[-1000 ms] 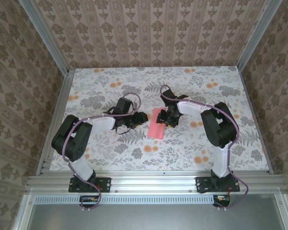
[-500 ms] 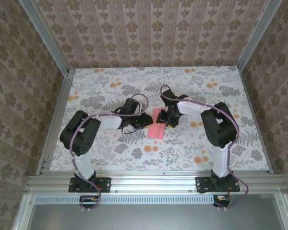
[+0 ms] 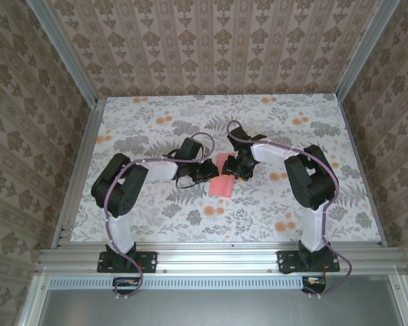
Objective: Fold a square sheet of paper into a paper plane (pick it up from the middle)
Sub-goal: Hold the square sheet of paper at the center of the table.
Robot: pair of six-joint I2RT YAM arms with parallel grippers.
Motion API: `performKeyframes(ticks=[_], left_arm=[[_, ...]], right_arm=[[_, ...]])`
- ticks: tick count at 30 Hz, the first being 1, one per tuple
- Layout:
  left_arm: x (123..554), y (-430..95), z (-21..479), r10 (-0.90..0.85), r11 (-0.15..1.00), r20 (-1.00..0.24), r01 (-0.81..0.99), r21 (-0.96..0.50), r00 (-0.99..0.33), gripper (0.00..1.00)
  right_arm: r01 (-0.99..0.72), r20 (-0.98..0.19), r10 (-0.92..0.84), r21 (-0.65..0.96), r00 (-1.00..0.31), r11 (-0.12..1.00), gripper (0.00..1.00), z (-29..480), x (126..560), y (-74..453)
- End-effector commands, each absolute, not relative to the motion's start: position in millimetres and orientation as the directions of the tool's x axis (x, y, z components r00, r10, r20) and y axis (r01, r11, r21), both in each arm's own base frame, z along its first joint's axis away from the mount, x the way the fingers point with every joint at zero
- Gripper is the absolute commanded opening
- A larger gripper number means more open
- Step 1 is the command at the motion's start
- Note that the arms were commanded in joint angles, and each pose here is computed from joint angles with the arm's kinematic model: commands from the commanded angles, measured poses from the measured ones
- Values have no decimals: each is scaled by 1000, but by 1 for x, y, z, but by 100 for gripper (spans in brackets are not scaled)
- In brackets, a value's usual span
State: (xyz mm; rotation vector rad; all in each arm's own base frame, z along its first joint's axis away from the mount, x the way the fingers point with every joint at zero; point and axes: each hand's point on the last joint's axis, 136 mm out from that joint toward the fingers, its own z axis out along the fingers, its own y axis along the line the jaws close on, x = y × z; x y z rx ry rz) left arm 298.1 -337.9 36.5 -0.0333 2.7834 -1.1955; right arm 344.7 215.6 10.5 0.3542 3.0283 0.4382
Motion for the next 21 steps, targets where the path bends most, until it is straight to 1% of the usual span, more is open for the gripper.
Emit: performKeyframes(ticks=[1, 7, 13, 16, 21], left_arm=[[295, -335, 23, -56, 726, -68, 7, -688, -996, 11], [293, -330, 15, -51, 753, -54, -3, -658, -997, 11], [289, -320, 3, -49, 798, -34, -18, -603, -998, 8], [285, -315, -4, -43, 814, -18, -24, -580, -999, 8], [277, -311, -14, -30, 831, 10, -30, -555, -1000, 8]], right_arm=[[243, 105, 237, 48, -966, 969, 52, -60, 298, 176], [243, 109, 237, 50, -965, 969, 52, -61, 298, 177], [249, 109, 241, 62, -964, 967, 52, -59, 300, 179], [249, 88, 240, 111, -967, 962, 53, -45, 308, 188], [226, -12, 236, 248, -972, 942, 57, 3, 332, 207]])
